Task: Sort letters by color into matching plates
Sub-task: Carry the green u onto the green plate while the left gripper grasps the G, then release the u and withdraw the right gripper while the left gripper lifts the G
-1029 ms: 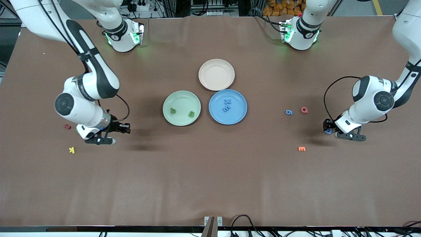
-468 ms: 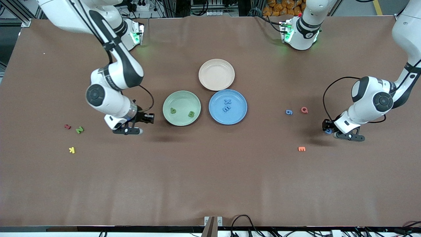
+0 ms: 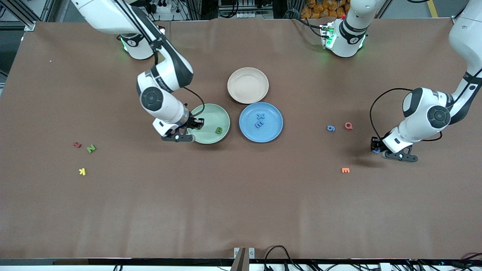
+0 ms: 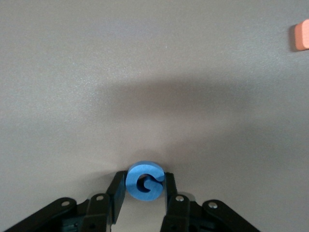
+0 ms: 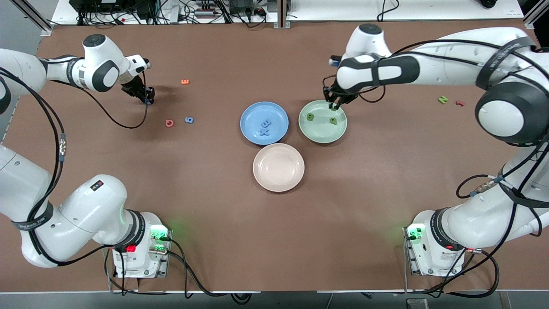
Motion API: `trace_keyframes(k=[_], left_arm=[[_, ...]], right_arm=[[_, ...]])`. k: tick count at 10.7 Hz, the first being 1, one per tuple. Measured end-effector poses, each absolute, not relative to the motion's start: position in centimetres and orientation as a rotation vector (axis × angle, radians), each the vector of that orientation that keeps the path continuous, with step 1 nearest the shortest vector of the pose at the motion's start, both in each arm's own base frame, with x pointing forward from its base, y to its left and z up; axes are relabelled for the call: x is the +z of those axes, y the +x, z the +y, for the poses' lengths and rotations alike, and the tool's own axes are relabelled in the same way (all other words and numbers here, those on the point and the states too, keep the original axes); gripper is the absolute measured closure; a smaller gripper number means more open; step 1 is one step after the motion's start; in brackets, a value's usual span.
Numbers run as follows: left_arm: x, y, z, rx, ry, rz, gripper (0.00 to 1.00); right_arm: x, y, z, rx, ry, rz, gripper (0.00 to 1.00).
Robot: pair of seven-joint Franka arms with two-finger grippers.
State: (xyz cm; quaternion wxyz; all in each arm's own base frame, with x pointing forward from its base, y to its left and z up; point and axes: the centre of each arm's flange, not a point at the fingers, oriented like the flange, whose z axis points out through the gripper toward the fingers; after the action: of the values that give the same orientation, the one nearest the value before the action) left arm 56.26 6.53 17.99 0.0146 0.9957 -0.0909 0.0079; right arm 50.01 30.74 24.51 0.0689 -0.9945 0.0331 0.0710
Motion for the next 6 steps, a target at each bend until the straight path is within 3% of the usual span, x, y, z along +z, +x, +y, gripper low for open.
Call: trace_keyframes(k=[2, 3, 4, 5, 6], left_arm=[[17.9, 56.3, 6.6, 0.026, 3.097, -0.281, 0.59], [18.0, 56.4, 6.6, 0.028, 3.097, -0.280, 0.65], [17.9, 56.5, 6.6, 0.029, 3.096, -0.279, 0.65], [17.9, 56.5, 6.6, 0.031, 3.098, -0.286, 0.65], [17.9, 56.5, 6.6, 0.034, 3.102, -0.300, 0.65]], right_arm=[[23.3, 49.1, 32.6, 0.229, -3.004, 0.089, 0.74], [22.8, 49.0, 33.1, 0.233, -3.007, 0.089, 0.74], [22.5, 48.9, 33.3, 0.236, -3.007, 0.092, 0.74], [22.5, 49.1, 33.4, 0.236, -3.006, 0.107, 0.71], [22.5, 49.2, 33.4, 0.234, -3.005, 0.129, 0.61]])
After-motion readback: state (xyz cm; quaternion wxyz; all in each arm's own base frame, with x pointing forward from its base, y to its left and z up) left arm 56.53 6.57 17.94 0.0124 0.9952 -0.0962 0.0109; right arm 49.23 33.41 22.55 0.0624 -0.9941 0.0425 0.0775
